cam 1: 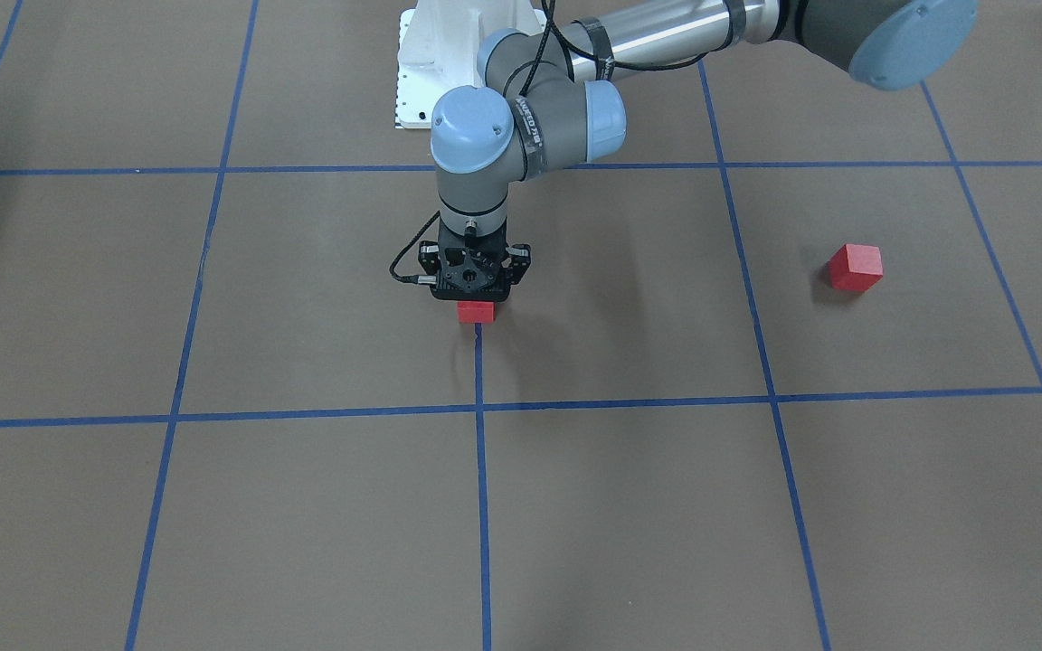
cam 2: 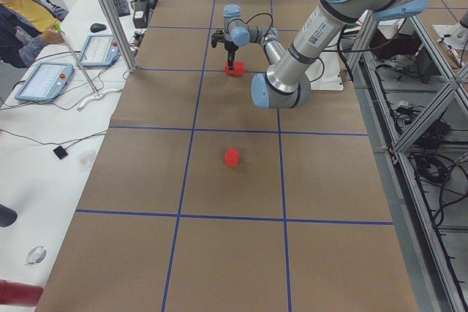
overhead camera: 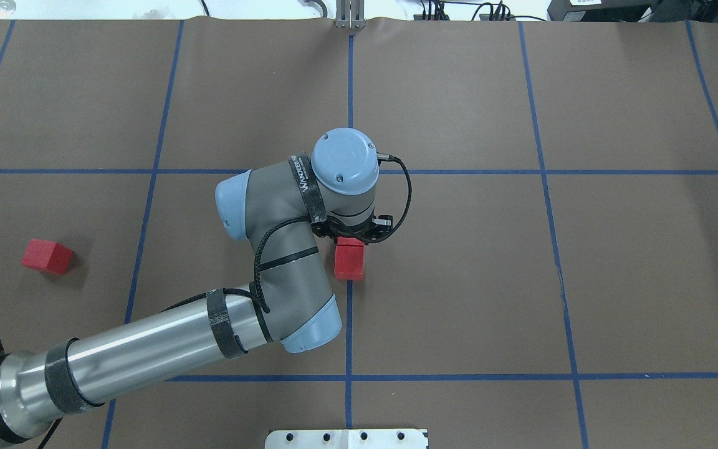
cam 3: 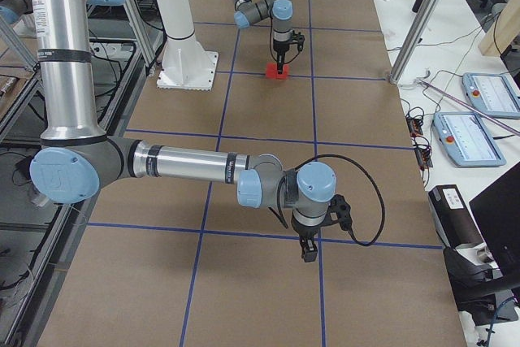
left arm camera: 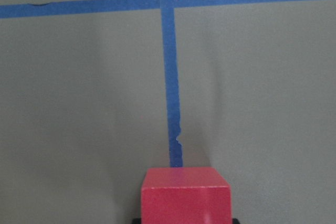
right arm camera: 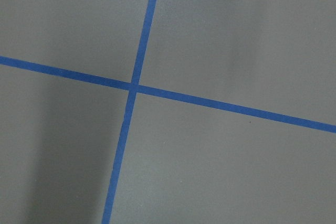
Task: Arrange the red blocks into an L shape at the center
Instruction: 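Hold the cube in place against the center cube with the left gripper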
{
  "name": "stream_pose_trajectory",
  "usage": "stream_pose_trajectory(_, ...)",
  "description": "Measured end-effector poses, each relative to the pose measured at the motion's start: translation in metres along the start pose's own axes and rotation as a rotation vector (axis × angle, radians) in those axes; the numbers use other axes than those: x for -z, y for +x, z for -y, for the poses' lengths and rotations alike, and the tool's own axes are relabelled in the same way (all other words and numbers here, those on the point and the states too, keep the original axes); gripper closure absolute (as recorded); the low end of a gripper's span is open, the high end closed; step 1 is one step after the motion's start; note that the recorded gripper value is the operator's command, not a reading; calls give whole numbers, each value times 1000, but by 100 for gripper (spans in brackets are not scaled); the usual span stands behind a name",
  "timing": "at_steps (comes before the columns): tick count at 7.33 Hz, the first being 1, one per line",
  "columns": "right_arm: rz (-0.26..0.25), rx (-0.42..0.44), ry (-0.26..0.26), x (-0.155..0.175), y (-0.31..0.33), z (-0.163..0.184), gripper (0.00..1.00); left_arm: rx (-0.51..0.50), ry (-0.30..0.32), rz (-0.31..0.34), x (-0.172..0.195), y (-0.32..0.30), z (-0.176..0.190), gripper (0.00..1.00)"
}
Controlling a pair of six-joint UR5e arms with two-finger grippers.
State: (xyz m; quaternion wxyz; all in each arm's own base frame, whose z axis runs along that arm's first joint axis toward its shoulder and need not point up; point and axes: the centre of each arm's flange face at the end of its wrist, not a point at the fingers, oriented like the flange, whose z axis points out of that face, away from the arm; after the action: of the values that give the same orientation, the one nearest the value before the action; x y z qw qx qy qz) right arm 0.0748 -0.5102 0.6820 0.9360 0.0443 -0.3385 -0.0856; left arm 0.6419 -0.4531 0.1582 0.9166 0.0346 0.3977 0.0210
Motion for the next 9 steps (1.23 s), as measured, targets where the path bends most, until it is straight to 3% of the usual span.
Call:
stream_pose_trajectory(3,0,-1,0,0,0,0,0,1,1,0,0,0,1,41)
stream_pose_trajectory(8,0,0,1,1,0,1,0,2,5,5,-3,-7,0,1)
stream_pose_trajectory(9,0,0,1,1,0,1,0,1,6,5,-3,-7,-1,1)
